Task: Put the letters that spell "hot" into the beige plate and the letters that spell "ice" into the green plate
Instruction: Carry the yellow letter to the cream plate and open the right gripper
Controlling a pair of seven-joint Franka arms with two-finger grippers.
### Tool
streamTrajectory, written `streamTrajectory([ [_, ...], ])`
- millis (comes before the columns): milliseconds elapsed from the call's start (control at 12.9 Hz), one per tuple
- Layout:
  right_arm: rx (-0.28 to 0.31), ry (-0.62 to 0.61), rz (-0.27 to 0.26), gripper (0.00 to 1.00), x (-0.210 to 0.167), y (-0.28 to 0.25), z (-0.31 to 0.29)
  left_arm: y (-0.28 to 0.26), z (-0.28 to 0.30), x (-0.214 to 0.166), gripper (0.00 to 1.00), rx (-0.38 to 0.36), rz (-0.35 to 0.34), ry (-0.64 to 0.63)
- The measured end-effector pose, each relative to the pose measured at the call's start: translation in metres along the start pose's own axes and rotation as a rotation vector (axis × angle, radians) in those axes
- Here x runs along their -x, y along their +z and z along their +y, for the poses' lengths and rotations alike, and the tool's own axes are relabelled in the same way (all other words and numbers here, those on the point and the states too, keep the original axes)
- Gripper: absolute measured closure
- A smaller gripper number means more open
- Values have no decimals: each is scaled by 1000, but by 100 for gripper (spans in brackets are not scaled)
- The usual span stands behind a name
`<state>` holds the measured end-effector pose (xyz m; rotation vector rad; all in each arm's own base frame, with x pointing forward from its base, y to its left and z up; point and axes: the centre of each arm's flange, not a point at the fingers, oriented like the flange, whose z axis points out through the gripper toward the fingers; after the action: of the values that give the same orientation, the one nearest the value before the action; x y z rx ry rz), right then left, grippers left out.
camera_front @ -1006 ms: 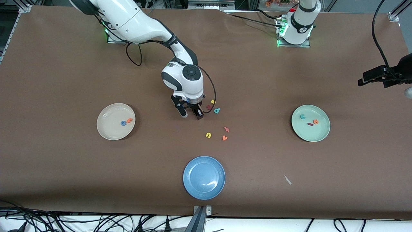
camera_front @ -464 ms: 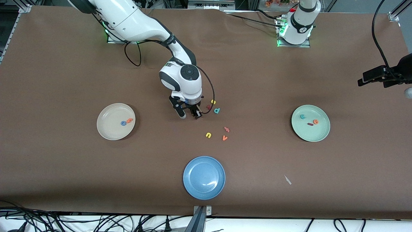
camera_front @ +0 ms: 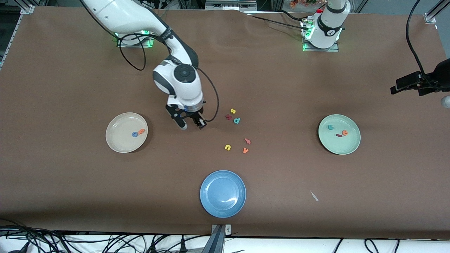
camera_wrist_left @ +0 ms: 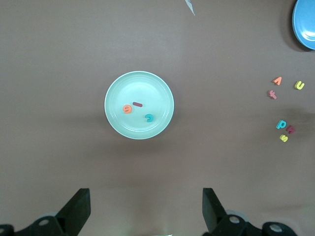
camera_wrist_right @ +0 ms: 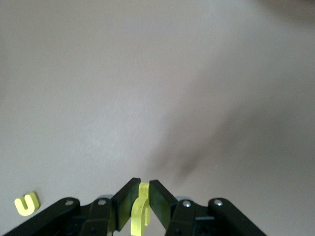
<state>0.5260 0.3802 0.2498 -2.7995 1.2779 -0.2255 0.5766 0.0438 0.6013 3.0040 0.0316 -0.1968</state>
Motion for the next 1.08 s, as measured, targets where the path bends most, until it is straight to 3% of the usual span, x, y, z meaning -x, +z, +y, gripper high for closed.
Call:
streamTrajectory([
  [232,21,-117,19,82,-50,-14,26,0,0,0,0,0,-1,0],
  [619,113,-374,57,82,-138,-36,61,1,0,0,0,0,-1,0],
  [929,159,-592,64,82,-205,-44,87,1,0,0,0,0,-1,0],
  [1084,174,-654,34,81,-243,-42,107,1,0,0,0,0,-1,0],
])
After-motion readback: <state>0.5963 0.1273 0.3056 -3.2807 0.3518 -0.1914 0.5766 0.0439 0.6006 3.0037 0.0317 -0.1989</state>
